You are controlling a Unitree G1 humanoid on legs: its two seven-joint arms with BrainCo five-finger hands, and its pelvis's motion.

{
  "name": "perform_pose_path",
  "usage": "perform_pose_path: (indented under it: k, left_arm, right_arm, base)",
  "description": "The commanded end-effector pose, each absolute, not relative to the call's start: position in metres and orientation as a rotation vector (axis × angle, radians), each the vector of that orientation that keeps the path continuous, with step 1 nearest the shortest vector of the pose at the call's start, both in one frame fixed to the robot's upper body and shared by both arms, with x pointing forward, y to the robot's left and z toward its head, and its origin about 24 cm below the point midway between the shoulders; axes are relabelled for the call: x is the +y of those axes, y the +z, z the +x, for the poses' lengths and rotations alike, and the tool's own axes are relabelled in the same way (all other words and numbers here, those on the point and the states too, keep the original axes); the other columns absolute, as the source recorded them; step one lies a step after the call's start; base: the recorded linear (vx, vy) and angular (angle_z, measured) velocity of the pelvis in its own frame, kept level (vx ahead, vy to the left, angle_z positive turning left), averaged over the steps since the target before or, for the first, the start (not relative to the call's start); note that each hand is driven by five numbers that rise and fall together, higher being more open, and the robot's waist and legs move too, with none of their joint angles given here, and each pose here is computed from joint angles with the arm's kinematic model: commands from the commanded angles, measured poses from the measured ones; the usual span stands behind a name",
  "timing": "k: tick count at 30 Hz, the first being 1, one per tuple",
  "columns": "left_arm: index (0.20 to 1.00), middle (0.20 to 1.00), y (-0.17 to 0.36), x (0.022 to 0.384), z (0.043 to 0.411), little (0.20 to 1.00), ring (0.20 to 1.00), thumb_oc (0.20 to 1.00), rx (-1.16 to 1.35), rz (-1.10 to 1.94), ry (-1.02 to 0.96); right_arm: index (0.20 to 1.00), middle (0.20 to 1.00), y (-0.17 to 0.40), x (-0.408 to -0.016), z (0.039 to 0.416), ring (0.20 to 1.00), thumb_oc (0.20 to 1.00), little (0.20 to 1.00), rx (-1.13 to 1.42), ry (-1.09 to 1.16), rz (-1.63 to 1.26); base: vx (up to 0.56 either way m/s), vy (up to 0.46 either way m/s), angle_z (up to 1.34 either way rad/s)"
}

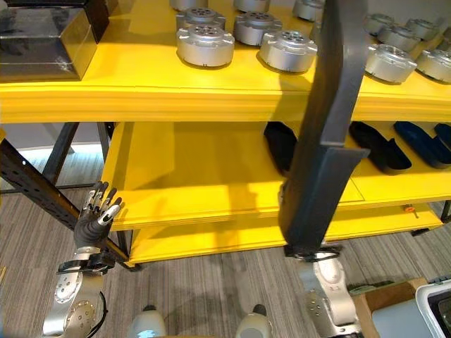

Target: Move parts from the plastic box to the shelf.

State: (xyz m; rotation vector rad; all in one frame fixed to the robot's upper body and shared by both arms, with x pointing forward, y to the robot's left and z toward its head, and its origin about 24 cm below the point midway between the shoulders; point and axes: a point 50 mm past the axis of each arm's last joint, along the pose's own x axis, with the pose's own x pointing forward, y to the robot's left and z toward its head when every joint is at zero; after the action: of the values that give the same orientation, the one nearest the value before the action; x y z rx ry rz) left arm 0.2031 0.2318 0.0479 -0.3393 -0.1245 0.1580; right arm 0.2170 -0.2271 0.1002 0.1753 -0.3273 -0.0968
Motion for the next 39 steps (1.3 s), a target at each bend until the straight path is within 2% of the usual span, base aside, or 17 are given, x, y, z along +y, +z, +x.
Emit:
perform_pose_path:
  k: [1, 8, 12, 14, 18, 32, 39]
  left_arm:
    - [1.000, 1.000, 0.081, 0.234, 0.203, 1.000, 1.000, 1.000, -0.294, -0.285, 0.100]
    - [1.000, 1.000, 0.083, 0.234, 0.201, 1.000, 1.000, 1.000, -0.306, -0.286, 0.081]
    - [1.000, 1.000, 0.083, 0.233, 0.201, 1.000, 1.000, 1.000, -0.310, -0.291, 0.071]
    - [1.000, 1.000, 0.083, 0.231, 0.202, 1.000, 1.000, 1.000, -0.310, -0.286, 0.058]
    - [1.000, 1.000, 0.084, 0.231, 0.202, 1.000, 1.000, 1.000, -0.312, -0.286, 0.055]
    - [1.000, 1.000, 0.088, 0.229, 0.204, 1.000, 1.000, 1.000, -0.331, -0.291, 0.038]
    - [1.000, 1.000, 0.089, 0.233, 0.203, 1.000, 1.000, 1.000, -0.337, -0.274, 0.050]
  right_arm:
    - [0.200, 0.200, 0.155, -0.221, 0.213, 0.200, 0.200, 0.200, -0.649, -0.086, 0.127]
    - [0.200, 0.200, 0.177, -0.220, 0.204, 0.200, 0.200, 0.200, -0.755, -0.049, -0.020]
    - [0.200, 0.200, 0.190, -0.208, 0.203, 0.200, 0.200, 0.200, -0.812, 0.040, -0.083]
    - [0.200, 0.200, 0.205, -0.188, 0.203, 0.200, 0.200, 0.200, -0.879, 0.182, -0.109]
    - [0.200, 0.200, 0.211, -0.177, 0.203, 0.200, 0.200, 0.200, -0.911, 0.255, -0.111]
    - [0.200, 0.200, 0.213, -0.146, 0.222, 0.200, 0.200, 0.200, -0.888, 0.454, -0.275]
    - [0.200, 0.200, 0.202, -0.150, 0.235, 0.200, 0.200, 0.200, -0.813, 0.444, -0.446]
  base:
    - [0.00, -0.009, -0.14]
    - [0.01, -0.015, -0.10]
    - [0.00, -0.008, 0.00]
    - [0.00, -0.041, -0.02]
    - [0.00, -0.009, 0.00]
    - [0.00, -0.004, 0.01]
    - [0.01, -0.015, 0.07]
